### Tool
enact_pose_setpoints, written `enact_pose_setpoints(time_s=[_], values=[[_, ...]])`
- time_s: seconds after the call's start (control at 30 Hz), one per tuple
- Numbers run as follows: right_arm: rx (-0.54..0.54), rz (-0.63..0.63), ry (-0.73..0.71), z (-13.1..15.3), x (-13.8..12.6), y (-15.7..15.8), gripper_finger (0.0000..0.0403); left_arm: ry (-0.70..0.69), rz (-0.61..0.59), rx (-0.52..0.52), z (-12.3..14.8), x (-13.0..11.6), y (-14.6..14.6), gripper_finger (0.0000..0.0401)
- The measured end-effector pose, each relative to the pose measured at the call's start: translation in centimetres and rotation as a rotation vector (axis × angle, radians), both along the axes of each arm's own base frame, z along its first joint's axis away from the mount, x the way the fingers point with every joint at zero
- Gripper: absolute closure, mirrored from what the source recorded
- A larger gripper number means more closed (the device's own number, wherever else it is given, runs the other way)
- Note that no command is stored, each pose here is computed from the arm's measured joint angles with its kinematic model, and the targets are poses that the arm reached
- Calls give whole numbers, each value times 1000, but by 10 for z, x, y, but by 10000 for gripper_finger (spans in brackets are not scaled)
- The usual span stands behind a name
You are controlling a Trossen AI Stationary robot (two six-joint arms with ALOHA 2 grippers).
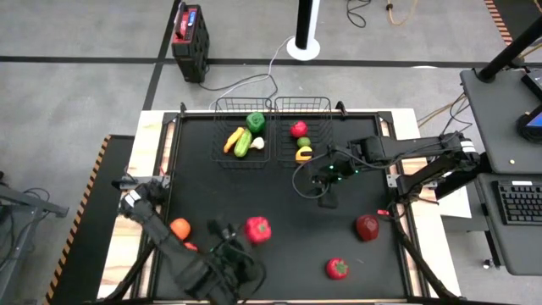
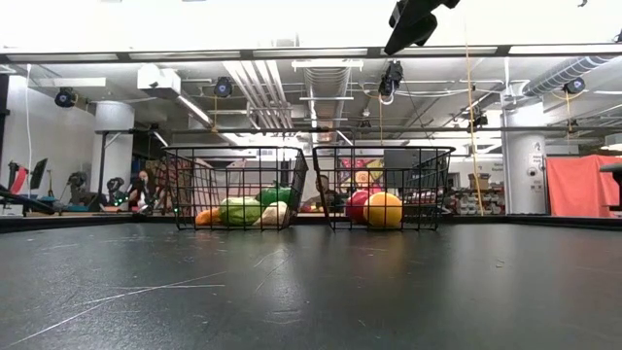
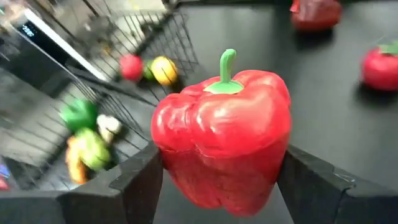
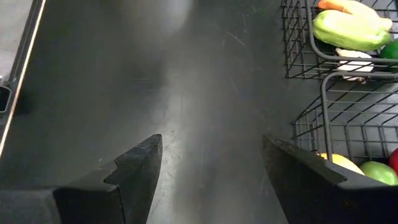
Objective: Sort produce into baskets
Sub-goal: Put the red bell pepper into the left wire basket
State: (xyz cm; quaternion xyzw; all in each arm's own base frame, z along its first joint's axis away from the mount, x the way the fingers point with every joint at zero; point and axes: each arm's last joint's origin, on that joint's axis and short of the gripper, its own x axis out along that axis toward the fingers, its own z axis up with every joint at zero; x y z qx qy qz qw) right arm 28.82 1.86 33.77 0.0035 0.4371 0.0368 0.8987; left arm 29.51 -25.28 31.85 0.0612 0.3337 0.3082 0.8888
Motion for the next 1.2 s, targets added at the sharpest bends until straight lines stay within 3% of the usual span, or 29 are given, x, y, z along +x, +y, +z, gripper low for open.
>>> enact_pose_setpoints(time_s=[0.23, 0.43, 0.73, 0.87, 1.0, 1.2], values=[[-7, 13, 9, -1, -1, 0, 138, 166, -16, 187, 12, 32, 55, 146], [-7, 10, 50, -1, -7, 0, 138, 330, -3, 255, 20, 37, 111, 146], [-9, 0, 56, 6, -18, -1, 138, 614, -44, 197, 40, 11, 216, 146], [-12, 3, 50, 7, -19, -1, 138, 700, -140, 154, 39, 8, 267, 146], [-12, 2, 52, 6, -19, -1, 138, 680, -262, 24, 29, 12, 316, 146], [-13, 2, 54, 6, -19, -1, 138, 701, -288, -81, 12, 11, 379, 146]])
